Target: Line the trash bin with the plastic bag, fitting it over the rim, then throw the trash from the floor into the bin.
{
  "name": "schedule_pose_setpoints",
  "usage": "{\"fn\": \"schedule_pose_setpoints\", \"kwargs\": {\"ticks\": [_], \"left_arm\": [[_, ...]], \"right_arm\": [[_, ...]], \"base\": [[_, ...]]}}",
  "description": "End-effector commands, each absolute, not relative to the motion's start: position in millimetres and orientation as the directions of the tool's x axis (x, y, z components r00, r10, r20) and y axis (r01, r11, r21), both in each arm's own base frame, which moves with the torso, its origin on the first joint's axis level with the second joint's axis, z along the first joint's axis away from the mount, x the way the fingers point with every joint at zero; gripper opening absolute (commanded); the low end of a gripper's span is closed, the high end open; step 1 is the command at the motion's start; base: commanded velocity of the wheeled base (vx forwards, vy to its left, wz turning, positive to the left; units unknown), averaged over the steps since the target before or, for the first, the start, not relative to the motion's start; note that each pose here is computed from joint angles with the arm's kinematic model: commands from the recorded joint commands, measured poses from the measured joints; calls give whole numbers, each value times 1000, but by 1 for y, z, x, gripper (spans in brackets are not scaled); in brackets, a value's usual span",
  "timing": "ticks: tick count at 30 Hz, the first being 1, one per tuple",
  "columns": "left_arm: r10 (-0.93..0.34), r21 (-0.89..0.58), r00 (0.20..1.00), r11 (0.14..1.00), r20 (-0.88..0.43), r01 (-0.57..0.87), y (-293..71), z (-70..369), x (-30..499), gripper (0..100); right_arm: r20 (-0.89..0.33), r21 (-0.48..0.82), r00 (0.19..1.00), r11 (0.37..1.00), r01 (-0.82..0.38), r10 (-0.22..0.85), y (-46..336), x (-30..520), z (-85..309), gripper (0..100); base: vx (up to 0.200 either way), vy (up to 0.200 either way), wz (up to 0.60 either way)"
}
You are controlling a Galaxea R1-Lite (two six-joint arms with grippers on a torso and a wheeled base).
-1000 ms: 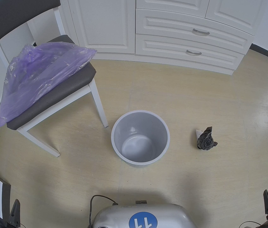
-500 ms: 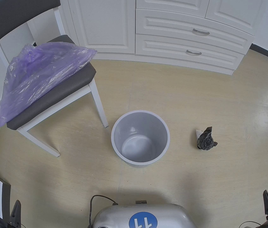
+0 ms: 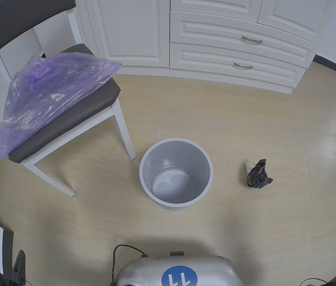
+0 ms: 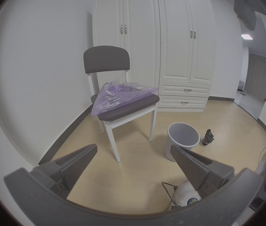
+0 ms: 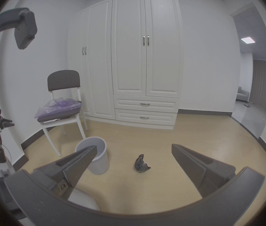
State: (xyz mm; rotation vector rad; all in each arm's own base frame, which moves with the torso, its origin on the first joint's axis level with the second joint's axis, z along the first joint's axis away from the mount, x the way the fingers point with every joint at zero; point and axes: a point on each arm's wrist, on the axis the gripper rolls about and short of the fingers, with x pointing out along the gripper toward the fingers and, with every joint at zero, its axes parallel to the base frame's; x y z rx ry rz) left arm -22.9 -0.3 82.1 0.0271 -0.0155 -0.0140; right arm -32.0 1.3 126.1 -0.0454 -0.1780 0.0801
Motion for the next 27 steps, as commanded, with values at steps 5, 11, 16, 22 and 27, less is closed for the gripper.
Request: {"fn": "schedule_pose_setpoints", "kwargs": {"ticks": [5,11,16,22,27], "left_arm": [[-28,43,999,999,20,27,-1,78,-23,100],[-40,47,999,998,21,39,-1,78,-23,100],[-40,44,999,998,21,39,-1,78,-23,100],[-41,55,999,998,23,40,-1,78,-23,100],[-73,-155,946,980,316,127,-1,143,-44,100]], "right_arm": [[146,60,982,990,-127,118,2,-21,169,100],[126,75,982,986,-149,139,2,-10,191,100],[103,74,984,986,-150,142,3,-3,199,100],[80,66,982,982,-176,171,4,6,208,100],[59,68,981,980,-188,185,4,16,213,100]], "base": [[0,0,0],[0,0,0],[0,0,0],[0,0,0],[0,0,0]]}}
